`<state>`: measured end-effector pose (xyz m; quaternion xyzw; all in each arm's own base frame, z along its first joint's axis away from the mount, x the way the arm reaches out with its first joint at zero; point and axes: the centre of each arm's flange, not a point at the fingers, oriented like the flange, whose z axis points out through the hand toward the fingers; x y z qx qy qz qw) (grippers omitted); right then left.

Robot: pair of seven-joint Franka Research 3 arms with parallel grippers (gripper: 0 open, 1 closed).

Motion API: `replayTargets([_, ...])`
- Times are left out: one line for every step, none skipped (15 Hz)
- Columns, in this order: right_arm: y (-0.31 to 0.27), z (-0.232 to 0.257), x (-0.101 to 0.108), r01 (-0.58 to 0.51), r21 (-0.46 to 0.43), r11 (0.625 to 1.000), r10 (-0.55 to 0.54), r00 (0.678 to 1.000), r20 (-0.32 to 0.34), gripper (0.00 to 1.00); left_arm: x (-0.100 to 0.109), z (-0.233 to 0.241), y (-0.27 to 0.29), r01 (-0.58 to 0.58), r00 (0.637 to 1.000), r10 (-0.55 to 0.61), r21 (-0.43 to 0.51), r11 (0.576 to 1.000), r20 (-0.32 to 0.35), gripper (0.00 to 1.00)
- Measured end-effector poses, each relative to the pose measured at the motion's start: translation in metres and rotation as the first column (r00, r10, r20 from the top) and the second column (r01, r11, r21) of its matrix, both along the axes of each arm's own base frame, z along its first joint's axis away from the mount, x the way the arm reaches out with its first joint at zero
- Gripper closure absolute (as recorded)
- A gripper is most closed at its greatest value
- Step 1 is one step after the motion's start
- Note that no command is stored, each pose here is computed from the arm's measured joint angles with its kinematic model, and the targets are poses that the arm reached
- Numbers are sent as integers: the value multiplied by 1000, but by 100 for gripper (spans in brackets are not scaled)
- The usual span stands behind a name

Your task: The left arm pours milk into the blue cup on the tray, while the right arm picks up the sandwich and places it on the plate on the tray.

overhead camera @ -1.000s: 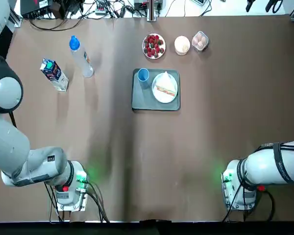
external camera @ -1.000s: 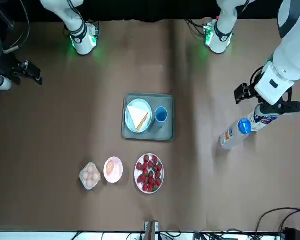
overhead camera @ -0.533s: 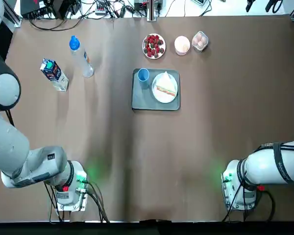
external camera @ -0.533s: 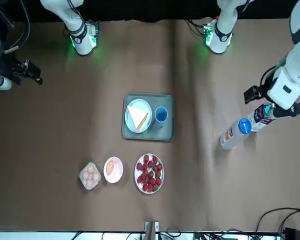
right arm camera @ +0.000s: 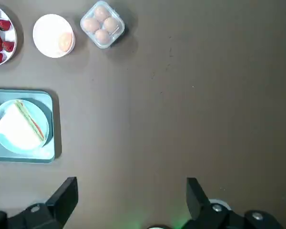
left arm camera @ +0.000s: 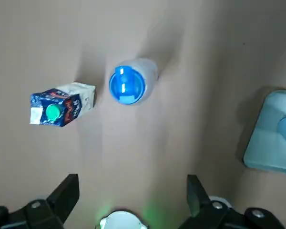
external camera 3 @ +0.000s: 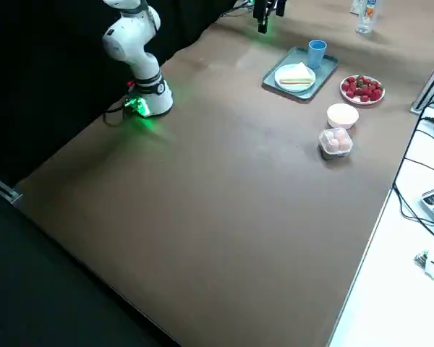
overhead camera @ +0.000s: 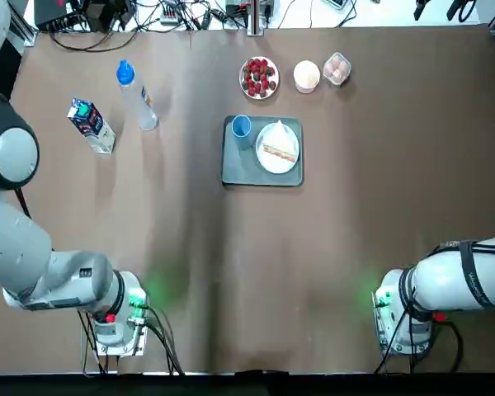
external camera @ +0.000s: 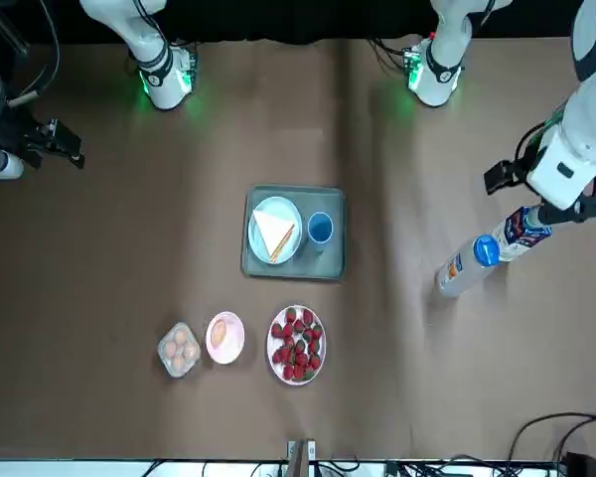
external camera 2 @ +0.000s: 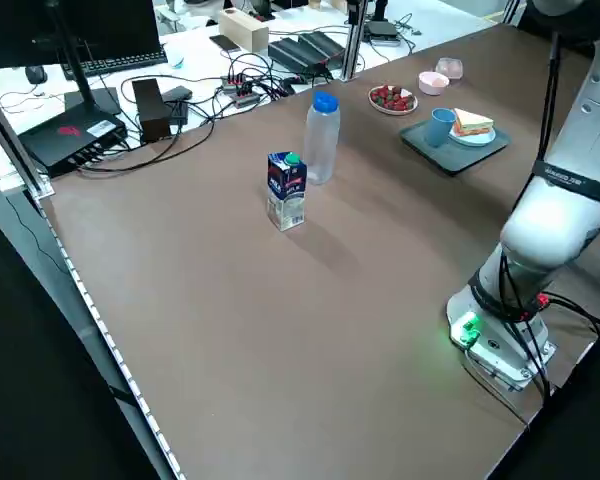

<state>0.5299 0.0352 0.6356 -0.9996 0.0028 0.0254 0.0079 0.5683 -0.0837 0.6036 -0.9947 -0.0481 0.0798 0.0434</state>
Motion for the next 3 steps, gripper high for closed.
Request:
replayTargets([0,0,0,0,0,1000,0,1000,0,0,-7,3,1,18,1000,-18,-10,1000,-3,0])
replayTargets([0,0,0,0,0,1000,0,1000,0,0,-14,5,3,35,999,-35,-21,999,0,0])
replayTargets([0,0,0,0,0,1000,0,1000,0,0,-20,7,5,37,999,-37,-25,999,7,0])
